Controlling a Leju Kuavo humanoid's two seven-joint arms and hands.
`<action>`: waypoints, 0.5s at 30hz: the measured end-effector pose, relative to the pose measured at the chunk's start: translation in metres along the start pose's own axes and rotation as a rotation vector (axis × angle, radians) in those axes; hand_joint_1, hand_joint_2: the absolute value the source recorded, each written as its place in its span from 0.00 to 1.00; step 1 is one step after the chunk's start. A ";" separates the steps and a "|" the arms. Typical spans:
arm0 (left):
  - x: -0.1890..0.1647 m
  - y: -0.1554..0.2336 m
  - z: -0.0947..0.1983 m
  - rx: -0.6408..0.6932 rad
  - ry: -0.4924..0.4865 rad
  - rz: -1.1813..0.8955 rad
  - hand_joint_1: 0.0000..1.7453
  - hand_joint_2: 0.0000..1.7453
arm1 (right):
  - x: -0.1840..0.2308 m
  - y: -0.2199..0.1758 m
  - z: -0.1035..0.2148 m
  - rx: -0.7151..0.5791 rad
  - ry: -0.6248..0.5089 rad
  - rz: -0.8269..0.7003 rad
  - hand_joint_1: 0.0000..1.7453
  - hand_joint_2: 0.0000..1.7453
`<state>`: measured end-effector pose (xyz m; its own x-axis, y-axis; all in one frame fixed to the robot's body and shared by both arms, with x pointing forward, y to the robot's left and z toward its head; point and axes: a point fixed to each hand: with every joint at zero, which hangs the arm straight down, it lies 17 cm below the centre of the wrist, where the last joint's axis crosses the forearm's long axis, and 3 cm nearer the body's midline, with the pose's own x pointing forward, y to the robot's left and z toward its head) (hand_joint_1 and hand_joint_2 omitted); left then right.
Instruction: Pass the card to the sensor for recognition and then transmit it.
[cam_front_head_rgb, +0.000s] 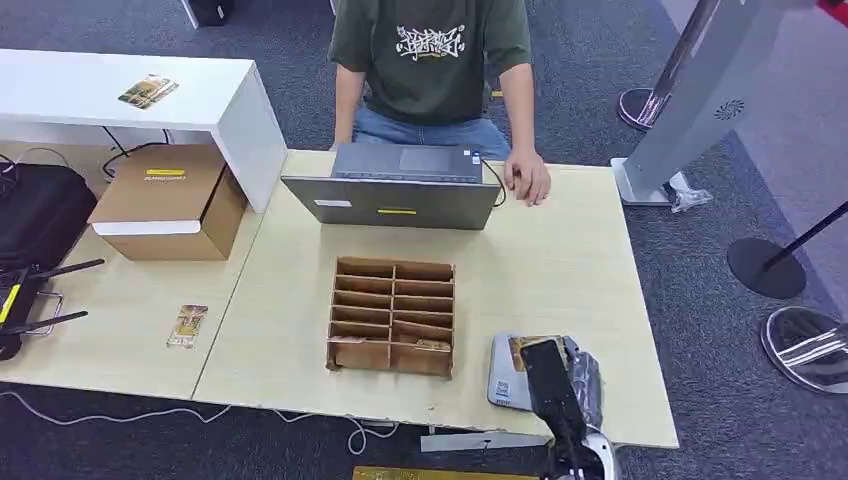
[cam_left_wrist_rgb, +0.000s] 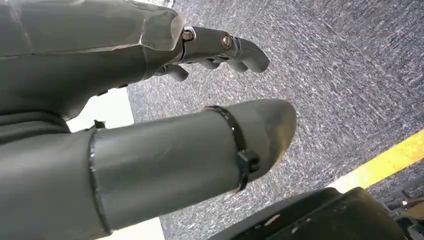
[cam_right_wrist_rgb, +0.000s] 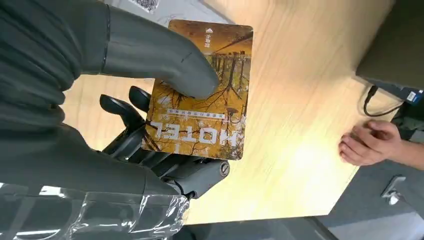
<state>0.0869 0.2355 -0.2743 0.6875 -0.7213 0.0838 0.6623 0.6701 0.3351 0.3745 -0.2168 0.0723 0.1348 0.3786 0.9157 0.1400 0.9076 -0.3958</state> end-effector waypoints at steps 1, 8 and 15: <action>0.000 0.000 0.000 0.000 0.000 0.000 0.00 0.00 | -0.001 0.002 -0.001 0.003 0.002 0.000 1.00 1.00; 0.000 0.000 0.000 0.000 0.000 0.000 0.00 0.00 | -0.005 0.009 -0.003 0.016 0.015 -0.002 1.00 1.00; 0.000 0.000 0.000 0.001 0.000 -0.002 0.00 0.00 | -0.007 0.013 -0.006 0.025 0.022 -0.005 1.00 1.00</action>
<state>0.0869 0.2356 -0.2743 0.6863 -0.7226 0.0832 0.6634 0.6687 0.3358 0.3815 -0.2091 0.0601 0.1553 0.3700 0.9159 0.1162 0.9139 -0.3889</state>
